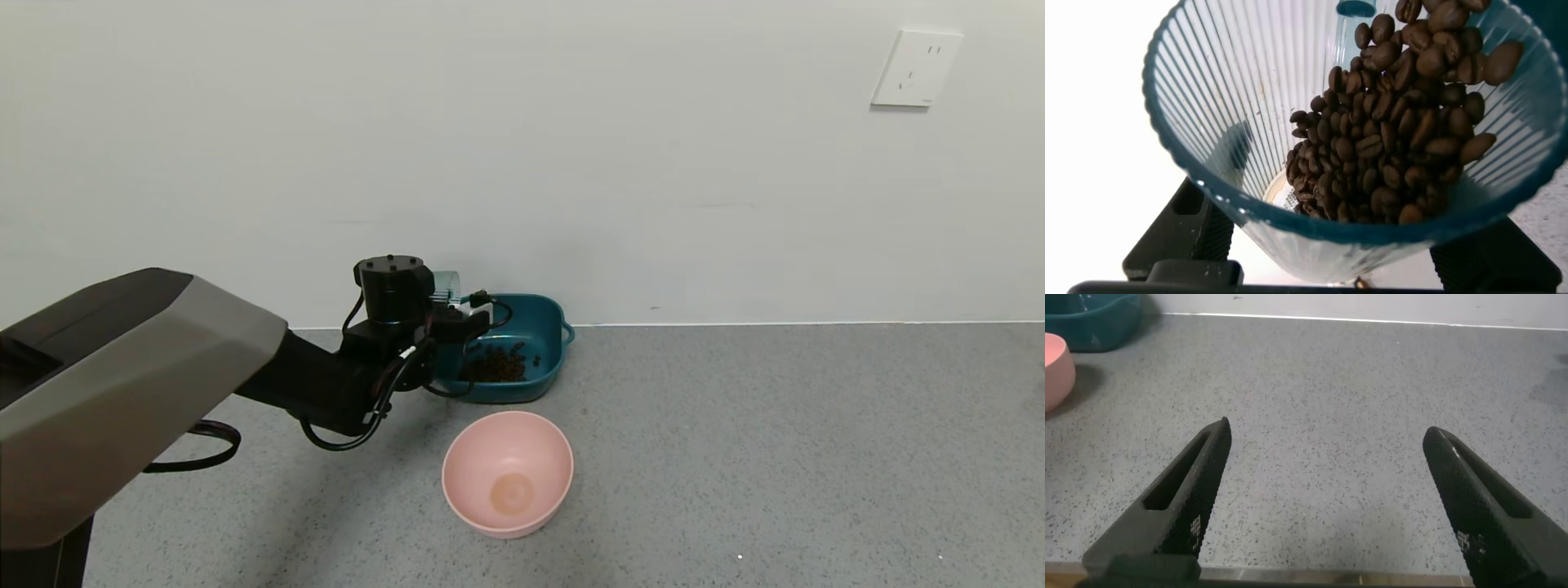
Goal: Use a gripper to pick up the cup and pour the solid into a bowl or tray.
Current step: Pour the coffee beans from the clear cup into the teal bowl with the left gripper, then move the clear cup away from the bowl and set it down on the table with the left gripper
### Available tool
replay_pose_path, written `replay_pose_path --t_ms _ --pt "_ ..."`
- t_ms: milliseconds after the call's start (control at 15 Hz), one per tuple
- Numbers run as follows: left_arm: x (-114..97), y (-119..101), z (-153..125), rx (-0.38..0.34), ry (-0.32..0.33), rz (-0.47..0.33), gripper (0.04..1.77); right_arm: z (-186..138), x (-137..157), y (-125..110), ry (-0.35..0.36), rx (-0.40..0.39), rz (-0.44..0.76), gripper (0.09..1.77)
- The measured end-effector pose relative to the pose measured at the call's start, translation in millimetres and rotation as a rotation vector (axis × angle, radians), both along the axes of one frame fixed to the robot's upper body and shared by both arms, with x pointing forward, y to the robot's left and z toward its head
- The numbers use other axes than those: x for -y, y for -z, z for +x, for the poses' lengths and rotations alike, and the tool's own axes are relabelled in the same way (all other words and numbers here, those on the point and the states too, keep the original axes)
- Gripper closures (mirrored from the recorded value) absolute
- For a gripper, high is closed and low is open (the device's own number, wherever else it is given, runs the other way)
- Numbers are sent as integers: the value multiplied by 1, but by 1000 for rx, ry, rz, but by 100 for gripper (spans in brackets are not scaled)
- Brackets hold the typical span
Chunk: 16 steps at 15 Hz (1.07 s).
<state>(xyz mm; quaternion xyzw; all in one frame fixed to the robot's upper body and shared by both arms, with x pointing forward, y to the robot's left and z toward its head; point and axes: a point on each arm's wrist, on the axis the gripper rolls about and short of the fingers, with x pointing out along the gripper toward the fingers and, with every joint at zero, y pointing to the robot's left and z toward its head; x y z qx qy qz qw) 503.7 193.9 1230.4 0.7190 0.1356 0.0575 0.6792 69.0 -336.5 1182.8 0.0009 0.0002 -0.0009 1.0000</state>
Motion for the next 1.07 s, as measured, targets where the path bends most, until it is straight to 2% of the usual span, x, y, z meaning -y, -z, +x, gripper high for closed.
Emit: replay_pose_path --t_ms 400,800,1067 --pt "-8 -13 -11 39 28 -98 50 0 0 0 0 0 0 15" --pt "-15 -27 -21 90 12 -255 50 0 0 0 0 0 0 15" --pt "-27 -26 -26 79 45 -346 50 0 0 0 0 0 0 15"
